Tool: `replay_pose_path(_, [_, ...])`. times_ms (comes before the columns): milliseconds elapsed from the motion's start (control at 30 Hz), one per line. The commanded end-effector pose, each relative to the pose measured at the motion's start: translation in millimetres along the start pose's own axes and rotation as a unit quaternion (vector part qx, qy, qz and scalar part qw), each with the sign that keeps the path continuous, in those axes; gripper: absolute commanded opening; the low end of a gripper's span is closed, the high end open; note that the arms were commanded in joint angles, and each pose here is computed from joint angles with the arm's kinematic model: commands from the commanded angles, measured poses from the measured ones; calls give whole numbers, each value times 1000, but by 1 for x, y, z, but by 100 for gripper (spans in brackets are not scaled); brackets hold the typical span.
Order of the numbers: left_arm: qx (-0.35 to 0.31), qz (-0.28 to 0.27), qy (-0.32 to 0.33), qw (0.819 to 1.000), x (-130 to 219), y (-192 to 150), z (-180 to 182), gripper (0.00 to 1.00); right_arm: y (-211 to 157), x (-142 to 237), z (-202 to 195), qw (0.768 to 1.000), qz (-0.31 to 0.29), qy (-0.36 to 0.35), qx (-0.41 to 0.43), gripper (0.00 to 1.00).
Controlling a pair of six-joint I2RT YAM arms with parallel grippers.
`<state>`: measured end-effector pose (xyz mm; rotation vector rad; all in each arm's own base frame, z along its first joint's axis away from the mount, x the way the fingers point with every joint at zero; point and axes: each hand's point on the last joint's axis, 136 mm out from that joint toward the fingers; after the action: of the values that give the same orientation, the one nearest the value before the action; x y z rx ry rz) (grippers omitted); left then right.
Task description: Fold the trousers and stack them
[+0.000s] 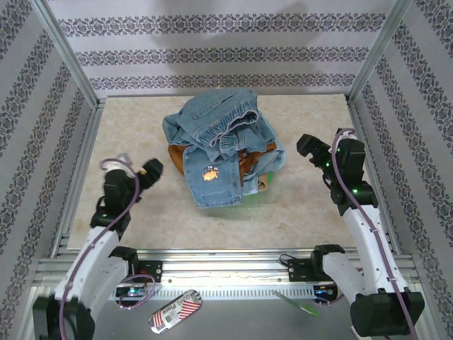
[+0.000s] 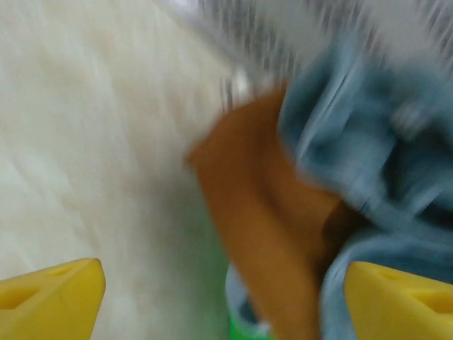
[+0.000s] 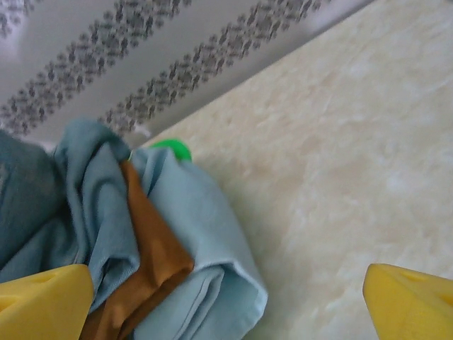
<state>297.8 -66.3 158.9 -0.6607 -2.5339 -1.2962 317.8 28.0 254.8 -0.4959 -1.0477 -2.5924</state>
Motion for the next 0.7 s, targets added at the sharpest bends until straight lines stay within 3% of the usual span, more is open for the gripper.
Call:
replay_pose_path(0, [-49, 73, -151, 985, -10, -47, -58, 79, -15, 6, 4, 999, 35, 12, 0, 98])
replay_pose_path(200, [-167, 74, -165, 969, -23, -90, -88, 82, -14, 11, 9, 999, 36, 16, 2, 97])
replay_pose_path(333, [-181, 83, -204, 958, -56, -104, -105, 85, -13, 10, 9, 999, 36, 16, -1, 96])
replay_pose_path(367, [-187, 106, -230, 949, -67, -113, -117, 84, -14, 10, 10, 999, 39, 16, -1, 95])
replay_pose_path(467, [-206, 162, -288, 921, -96, -142, -157, 71, -13, 12, 9, 999, 37, 15, 1, 94])
replay_pose_path(667, [-259, 184, -358, 878, -110, -195, -237, 70, 0, 31, 4, 1000, 4, -10, 22, 94])
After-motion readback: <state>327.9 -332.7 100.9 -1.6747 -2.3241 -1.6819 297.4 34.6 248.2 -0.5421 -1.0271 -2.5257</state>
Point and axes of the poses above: each hand's point on the last joint's axis, 136 mm out from that joint toward the fingers, its own x axis back along the fingers, its own z axis along the line the jaws close on, y = z × x, and after that the axes turned 11 degrees about -x, right-handed
